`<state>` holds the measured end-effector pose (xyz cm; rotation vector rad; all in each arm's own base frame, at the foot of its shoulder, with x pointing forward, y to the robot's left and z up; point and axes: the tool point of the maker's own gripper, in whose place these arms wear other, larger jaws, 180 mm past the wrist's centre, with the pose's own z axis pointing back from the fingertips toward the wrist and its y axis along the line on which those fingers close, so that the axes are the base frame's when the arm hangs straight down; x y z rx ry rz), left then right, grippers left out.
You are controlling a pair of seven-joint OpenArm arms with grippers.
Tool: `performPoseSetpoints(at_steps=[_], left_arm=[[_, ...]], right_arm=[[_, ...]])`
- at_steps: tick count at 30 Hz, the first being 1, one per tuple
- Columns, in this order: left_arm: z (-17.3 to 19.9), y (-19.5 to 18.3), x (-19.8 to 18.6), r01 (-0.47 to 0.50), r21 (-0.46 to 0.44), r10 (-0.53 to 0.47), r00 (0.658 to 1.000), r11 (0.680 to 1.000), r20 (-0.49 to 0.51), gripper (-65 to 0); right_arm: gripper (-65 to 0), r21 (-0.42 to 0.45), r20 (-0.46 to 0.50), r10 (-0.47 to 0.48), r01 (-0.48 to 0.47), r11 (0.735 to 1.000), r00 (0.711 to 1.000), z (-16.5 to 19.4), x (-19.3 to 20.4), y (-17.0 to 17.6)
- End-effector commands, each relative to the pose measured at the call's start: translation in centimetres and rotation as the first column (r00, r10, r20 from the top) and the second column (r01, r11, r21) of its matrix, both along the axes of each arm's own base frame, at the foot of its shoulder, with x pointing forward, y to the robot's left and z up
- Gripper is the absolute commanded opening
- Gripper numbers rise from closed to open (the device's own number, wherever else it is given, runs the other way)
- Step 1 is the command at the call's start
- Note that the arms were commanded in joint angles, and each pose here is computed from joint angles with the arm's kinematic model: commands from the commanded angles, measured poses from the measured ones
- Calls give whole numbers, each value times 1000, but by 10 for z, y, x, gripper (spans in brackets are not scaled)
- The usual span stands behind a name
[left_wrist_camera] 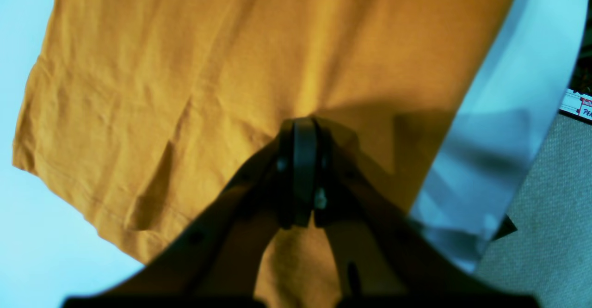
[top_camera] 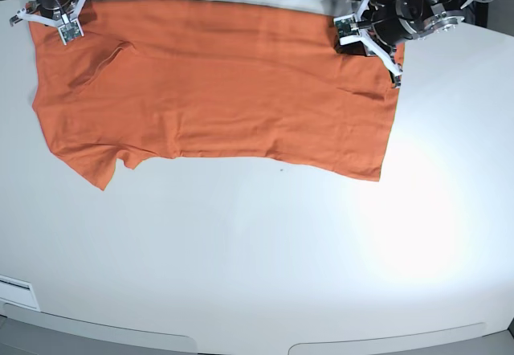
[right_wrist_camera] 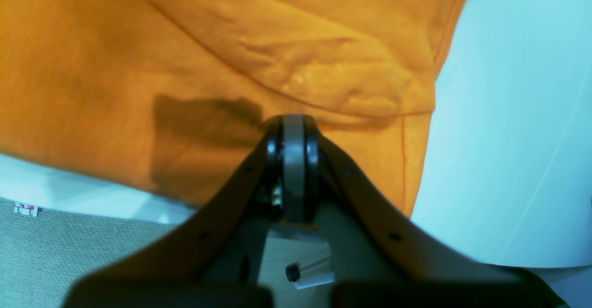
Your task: Fold the T-shirt properly
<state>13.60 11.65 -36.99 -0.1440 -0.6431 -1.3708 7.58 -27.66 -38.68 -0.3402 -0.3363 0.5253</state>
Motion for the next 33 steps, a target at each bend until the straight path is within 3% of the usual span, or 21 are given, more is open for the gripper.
performPoseSetpoints(at_steps=[1,5,10,13,20,23,26,28,31,33], left_arm=[[-1,4,-7,22,24,-21,999,999,-26,-650],[6,-2,-7,27,15,-26,1000,1000,-17,-650],[15,-2,7,-31,8,31,998,999,48,-650],[21,-1,16,-29,27,25,993,999,119,-650],[40,-3,33,-90,-8,90,971,996,220,-650],[59,-2,50,-160,-50,167,934,986,316,-650],[84,6,74,-262,-133,294,862,956,413,-650],[92,16,89,-350,-199,402,827,915,394,-650],[103,35,116,-462,-312,551,767,830,329,-650],[110,53,135,-540,-405,658,708,738,256,-650]], right_arm=[[-650,-28,-34,-11,10,1000,999,0,-8,-7],[-650,-39,-14,5,-5,999,1000,2,-3,-8],[-650,-116,4,42,-42,992,999,7,2,-17],[-650,-153,74,22,-11,988,997,20,13,-21],[-631,-200,234,99,-52,978,967,62,47,-5],[-631,-229,319,134,-61,972,938,80,62,-1],[-631,-260,371,151,-53,964,916,91,69,-3],[-631,-259,369,149,-52,964,918,90,68,-3],[-631,-258,364,143,-48,965,920,90,68,-4],[-630,-258,364,143,-48,965,920,90,68,-4]])
